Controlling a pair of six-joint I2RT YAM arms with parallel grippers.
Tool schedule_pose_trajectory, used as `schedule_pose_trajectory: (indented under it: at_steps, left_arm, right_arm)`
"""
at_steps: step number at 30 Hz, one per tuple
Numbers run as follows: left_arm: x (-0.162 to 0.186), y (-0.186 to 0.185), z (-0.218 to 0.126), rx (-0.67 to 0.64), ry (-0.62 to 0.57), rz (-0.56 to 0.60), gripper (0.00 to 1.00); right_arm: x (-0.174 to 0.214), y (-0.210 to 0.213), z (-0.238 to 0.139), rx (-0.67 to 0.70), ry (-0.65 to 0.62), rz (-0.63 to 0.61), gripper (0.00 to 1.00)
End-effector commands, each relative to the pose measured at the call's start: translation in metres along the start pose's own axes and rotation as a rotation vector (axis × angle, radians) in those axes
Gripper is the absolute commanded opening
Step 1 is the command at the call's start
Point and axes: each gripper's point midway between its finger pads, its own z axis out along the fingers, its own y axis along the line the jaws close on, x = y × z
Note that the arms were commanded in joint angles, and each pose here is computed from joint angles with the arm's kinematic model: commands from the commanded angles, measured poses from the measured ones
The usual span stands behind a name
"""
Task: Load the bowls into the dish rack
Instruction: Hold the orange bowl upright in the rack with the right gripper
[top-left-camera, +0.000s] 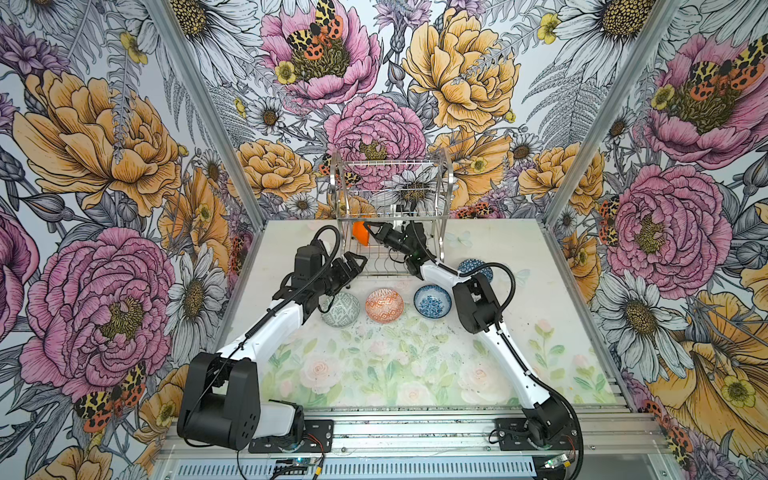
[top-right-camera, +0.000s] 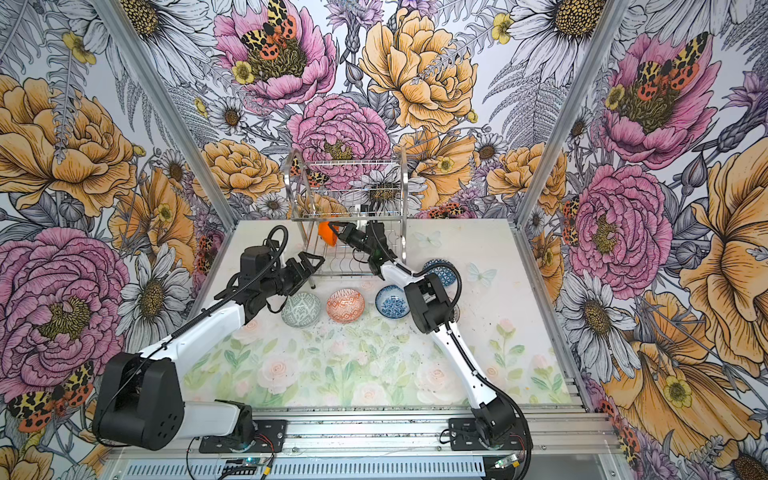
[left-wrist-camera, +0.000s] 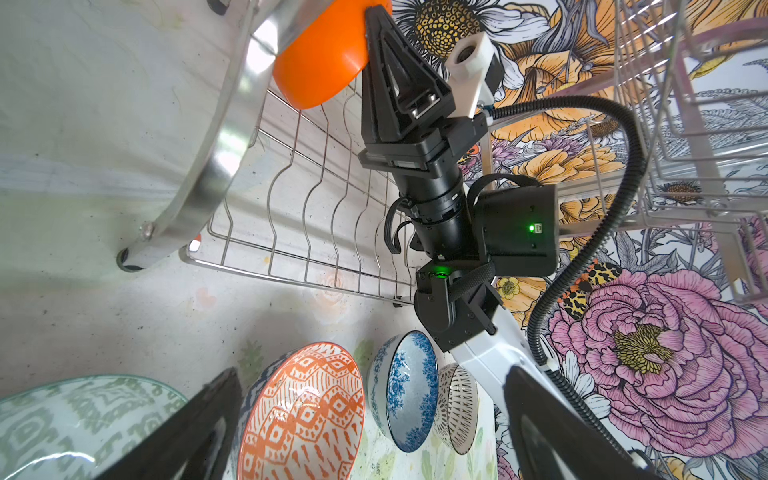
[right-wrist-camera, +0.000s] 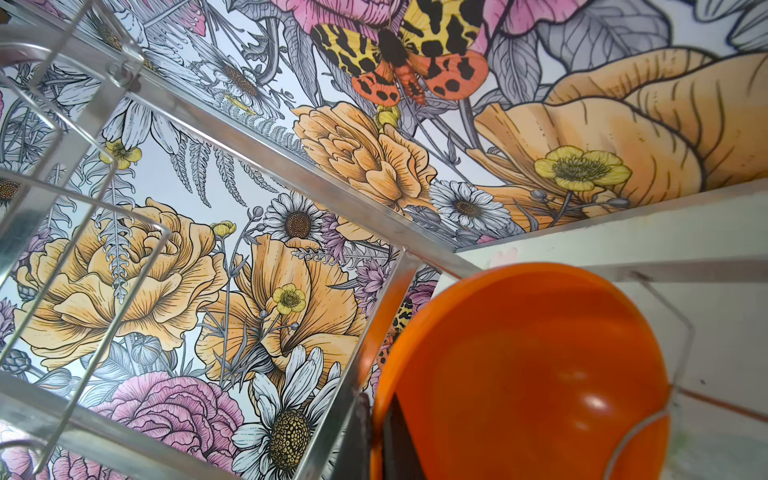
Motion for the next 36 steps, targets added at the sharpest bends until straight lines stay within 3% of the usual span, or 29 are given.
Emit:
schedule_pose_trajectory:
  at_steps: [1,22,36]
  left_arm:
    - [-0.006,-0.021,-0.004,0.032,-0.037,0.100,0.99]
    - [0.003,-0.017,0.006,0.026,-0.006,0.086,0.99]
    - [0.002,-0.018,0.005,0.027,-0.007,0.084,0.99]
  right_arm:
    - [0.021,-0.044,-0.010,0.111,0.054,0.026,0.00]
    - [0.021,-0.043,-0.013,0.187,0.089,-0.076,0.00]
    - [0.025,-0.036,-0.010,0.180,0.109,-0.104,0.10]
